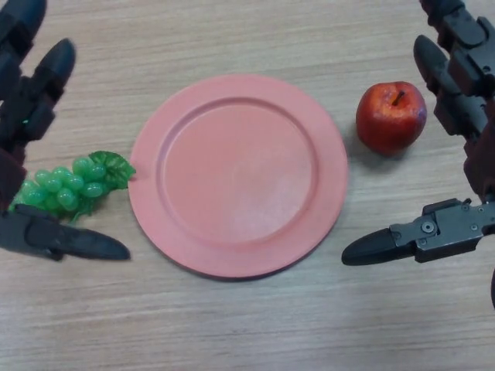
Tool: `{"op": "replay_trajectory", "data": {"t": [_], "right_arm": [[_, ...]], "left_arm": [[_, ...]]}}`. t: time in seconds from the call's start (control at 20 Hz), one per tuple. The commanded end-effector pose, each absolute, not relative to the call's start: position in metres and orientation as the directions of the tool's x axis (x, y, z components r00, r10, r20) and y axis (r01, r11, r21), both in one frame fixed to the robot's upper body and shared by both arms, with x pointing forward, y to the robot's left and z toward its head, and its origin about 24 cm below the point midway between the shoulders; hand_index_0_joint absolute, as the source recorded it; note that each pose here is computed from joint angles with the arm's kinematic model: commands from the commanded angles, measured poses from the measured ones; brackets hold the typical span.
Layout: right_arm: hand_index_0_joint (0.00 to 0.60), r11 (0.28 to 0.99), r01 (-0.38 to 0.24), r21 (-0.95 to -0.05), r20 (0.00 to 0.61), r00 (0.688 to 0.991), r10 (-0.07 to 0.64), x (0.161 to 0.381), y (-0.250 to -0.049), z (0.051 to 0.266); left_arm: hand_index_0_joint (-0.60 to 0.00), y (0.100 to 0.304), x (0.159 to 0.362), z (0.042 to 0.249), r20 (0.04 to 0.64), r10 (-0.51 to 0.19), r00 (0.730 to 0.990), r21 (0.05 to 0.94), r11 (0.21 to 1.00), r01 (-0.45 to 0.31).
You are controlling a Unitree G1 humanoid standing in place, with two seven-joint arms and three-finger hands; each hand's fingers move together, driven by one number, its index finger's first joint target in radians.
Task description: Pick up the green grapes and place it on the plate
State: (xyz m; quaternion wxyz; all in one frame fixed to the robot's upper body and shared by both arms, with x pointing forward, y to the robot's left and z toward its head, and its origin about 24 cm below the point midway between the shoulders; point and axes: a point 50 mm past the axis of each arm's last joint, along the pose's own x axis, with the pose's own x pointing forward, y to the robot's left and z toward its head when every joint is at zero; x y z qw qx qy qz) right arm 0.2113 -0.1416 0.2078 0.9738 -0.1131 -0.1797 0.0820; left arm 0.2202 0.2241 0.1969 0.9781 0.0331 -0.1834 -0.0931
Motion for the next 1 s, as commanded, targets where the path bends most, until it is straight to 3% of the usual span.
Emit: {"op": "replay_trajectory", "data": {"t": [0.05, 0.2, 0.25, 0.35, 0.55, 0.85, 0.9, 0.95, 1.0], "right_arm": [[0.0, 0.955, -0.081, -0.284, 0.536, 0.813, 0.228, 0.194, -0.143, 0.236], [0.0, 0.954, -0.085, -0.287, 0.53, 0.816, 0.232, 0.196, -0.143, 0.235], [0.0, 0.954, -0.087, -0.287, 0.525, 0.819, 0.233, 0.199, -0.143, 0.233], [0.0, 0.952, -0.084, -0.296, 0.519, 0.822, 0.234, 0.199, -0.142, 0.232], [0.0, 0.951, -0.086, -0.296, 0.518, 0.822, 0.236, 0.199, -0.145, 0.234], [0.0, 0.953, -0.079, -0.294, 0.523, 0.821, 0.229, 0.2, -0.148, 0.237], [0.0, 0.953, -0.078, -0.294, 0.524, 0.821, 0.229, 0.2, -0.148, 0.237], [0.0, 0.953, -0.077, -0.294, 0.525, 0.82, 0.228, 0.2, -0.149, 0.237], [0.0, 0.953, -0.075, -0.295, 0.526, 0.82, 0.227, 0.199, -0.149, 0.237]], "left_arm": [[0.0, 0.257, 0.212, 0.231, 0.548, -0.119, 0.828, 0.274, 0.961, -0.044], [0.0, 0.283, 0.231, 0.22, 0.5, -0.008, 0.866, 0.382, 0.899, -0.212], [0.0, 0.294, 0.239, 0.212, 0.458, 0.039, 0.888, 0.454, 0.848, -0.272], [0.0, 0.307, 0.249, 0.2, 0.387, 0.079, 0.919, 0.571, 0.762, -0.306], [0.0, 0.318, 0.267, 0.174, 0.317, 0.101, 0.943, 0.752, 0.58, -0.315], [0.0, 0.303, 0.288, 0.149, 0.268, 0.08, 0.96, 0.789, 0.553, -0.267], [-0.05, 0.303, 0.288, 0.149, 0.268, 0.077, 0.96, 0.791, 0.551, -0.265], [-0.2, 0.301, 0.288, 0.148, 0.268, 0.069, 0.961, 0.797, 0.545, -0.261], [-0.3, 0.3, 0.288, 0.147, 0.271, 0.066, 0.96, 0.799, 0.541, -0.263]]}}
